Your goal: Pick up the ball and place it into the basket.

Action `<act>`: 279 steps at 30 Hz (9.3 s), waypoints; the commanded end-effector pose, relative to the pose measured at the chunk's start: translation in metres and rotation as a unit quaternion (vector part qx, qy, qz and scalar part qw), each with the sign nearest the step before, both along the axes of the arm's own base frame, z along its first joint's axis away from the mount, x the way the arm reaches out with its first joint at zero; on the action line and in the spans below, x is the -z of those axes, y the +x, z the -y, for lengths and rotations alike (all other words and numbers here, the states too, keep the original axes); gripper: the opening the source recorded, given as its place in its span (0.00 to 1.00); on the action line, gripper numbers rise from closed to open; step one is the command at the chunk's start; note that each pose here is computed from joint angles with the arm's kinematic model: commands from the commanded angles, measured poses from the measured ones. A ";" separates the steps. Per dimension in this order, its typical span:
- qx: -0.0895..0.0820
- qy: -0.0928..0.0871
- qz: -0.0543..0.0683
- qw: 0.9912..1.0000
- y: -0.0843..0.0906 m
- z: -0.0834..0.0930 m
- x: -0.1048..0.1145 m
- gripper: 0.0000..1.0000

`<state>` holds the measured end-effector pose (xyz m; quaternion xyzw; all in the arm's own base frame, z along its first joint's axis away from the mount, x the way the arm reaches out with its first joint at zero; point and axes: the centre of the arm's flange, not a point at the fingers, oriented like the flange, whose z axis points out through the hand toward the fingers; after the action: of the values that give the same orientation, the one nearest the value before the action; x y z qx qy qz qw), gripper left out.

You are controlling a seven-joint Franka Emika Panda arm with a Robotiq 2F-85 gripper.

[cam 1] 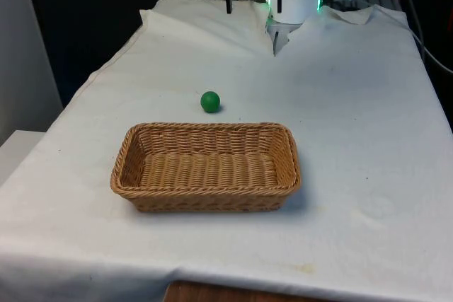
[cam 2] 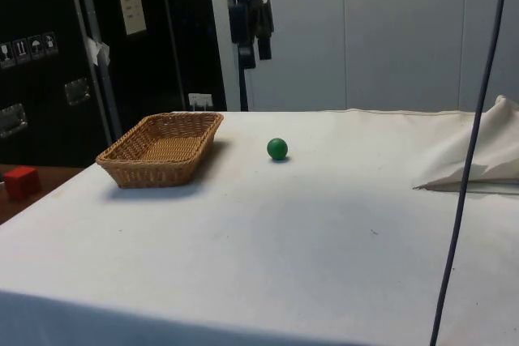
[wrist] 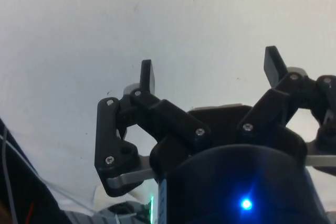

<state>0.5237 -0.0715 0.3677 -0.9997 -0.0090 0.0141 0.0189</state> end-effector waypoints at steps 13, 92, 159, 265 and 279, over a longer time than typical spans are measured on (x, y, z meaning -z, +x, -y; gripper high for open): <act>0.001 -0.006 0.005 1.000 -0.006 0.015 0.049 1.00; -0.027 -0.071 0.042 0.996 -0.003 0.064 0.196 1.00; -0.037 -0.040 0.048 0.997 0.034 0.086 0.069 0.00; -0.048 -0.038 0.047 0.997 0.201 0.001 0.147 1.00; -0.041 -0.035 0.050 0.997 0.190 0.004 0.099 1.00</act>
<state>0.7155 -0.0755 0.2643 -0.9979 -0.0522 -0.0361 -0.0143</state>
